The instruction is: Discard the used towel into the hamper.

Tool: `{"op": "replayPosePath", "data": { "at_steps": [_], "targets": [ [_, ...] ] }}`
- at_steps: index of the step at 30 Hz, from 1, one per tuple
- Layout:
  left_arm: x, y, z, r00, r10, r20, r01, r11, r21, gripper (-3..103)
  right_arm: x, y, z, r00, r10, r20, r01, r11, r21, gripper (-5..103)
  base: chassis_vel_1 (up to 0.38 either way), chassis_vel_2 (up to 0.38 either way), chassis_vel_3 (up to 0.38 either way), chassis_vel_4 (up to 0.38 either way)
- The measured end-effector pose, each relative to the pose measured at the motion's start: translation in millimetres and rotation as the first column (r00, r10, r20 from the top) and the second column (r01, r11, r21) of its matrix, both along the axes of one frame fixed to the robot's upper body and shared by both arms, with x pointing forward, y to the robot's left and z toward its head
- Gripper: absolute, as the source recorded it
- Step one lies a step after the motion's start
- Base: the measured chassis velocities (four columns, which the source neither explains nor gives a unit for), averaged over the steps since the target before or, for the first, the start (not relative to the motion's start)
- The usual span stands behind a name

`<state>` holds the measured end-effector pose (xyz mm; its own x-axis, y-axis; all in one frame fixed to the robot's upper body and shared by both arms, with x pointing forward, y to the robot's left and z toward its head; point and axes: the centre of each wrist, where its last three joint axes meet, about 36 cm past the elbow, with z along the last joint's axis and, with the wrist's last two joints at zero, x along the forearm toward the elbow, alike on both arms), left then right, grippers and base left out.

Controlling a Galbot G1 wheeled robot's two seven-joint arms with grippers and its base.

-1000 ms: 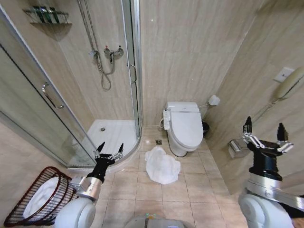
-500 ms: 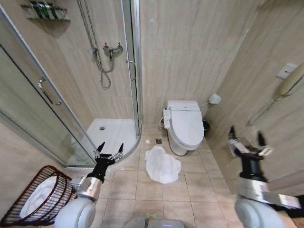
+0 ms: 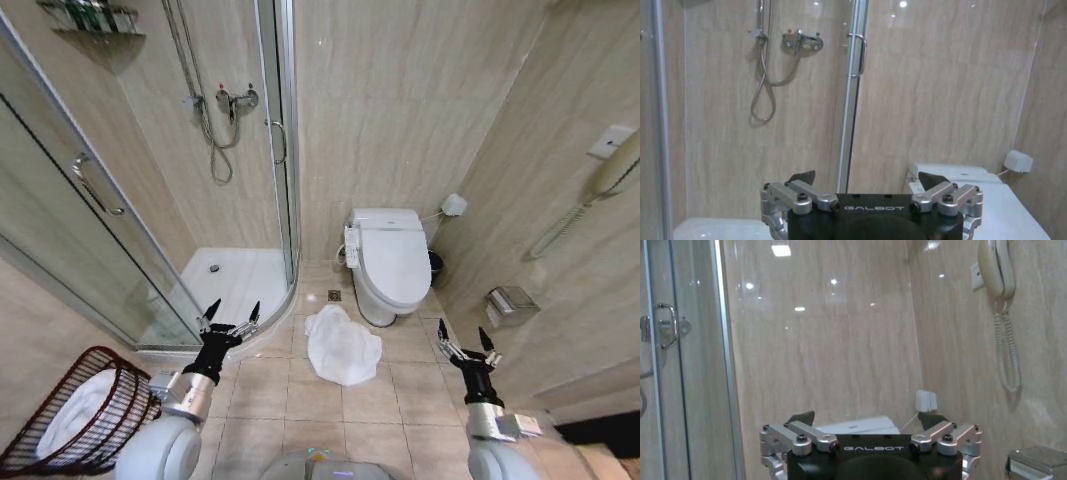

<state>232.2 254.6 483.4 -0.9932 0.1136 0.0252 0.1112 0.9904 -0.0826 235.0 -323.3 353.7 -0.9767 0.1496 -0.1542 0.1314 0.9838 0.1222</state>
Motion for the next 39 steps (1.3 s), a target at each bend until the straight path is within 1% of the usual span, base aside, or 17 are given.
{"op": "replayPosePath", "data": {
  "at_steps": [8, 12, 15, 19, 21, 23, 29, 39],
  "targets": [
    [0.0, 0.0, 0.0, 1.000, 0.000, 0.000, 0.000, 1.000, 0.000, 100, -4.0, 3.7, -3.2, 1.000, -0.013, 0.007, 0.013, 1.000, 0.006, 100, 0.000, 0.000, 0.000, 0.000],
    [0.0, 0.0, 0.0, 1.000, 0.000, 0.000, 0.000, 1.000, 0.000, 100, -1.4, 3.0, 5.9, 0.999, -0.033, 0.008, 0.033, 0.999, 0.009, 100, 0.000, 0.000, 0.000, 0.000],
    [0.0, 0.0, 0.0, 1.000, 0.000, 0.000, 0.000, 1.000, 0.000, 100, 3.1, 7.9, 20.0, 0.998, -0.056, 0.021, 0.056, 0.998, 0.018, 100, 0.000, 0.000, 0.000, 0.000],
    [0.0, 0.0, 0.0, 1.000, 0.000, 0.000, 0.000, 1.000, 0.000, 100, 4.9, 17.6, 32.7, 0.998, -0.042, 0.039, 0.041, 0.998, 0.039, 100, 0.000, 0.000, 0.000, 0.000],
    [0.0, 0.0, 0.0, 1.000, 0.000, 0.000, 0.000, 1.000, 0.000, 100, 4.3, 18.0, 34.2, 0.999, -0.032, 0.038, 0.031, 0.999, 0.037, 100, 0.000, 0.000, 0.000, 0.000],
    [0.0, 0.0, 0.0, 1.000, 0.000, 0.000, 0.000, 1.000, 0.000, 100, -0.2, 14.4, 37.7, 0.999, -0.010, 0.037, 0.008, 0.999, 0.035, 100, 0.000, 0.000, 0.000, 0.000],
    [0.0, 0.0, 0.0, 1.000, 0.000, 0.000, 0.000, 1.000, 0.000, 100, -1.3, 8.8, 40.1, 0.999, -0.009, 0.052, 0.007, 0.999, 0.031, 100, 0.003, 0.009, 0.008, 0.006],
    [0.0, 0.0, 0.0, 1.000, 0.000, 0.000, 0.000, 1.000, 0.000, 100, -5.2, 2.0, 38.2, 0.997, -0.037, 0.063, 0.036, 0.999, 0.017, 100, 0.054, 0.061, 0.058, 0.066]
  ]
}}
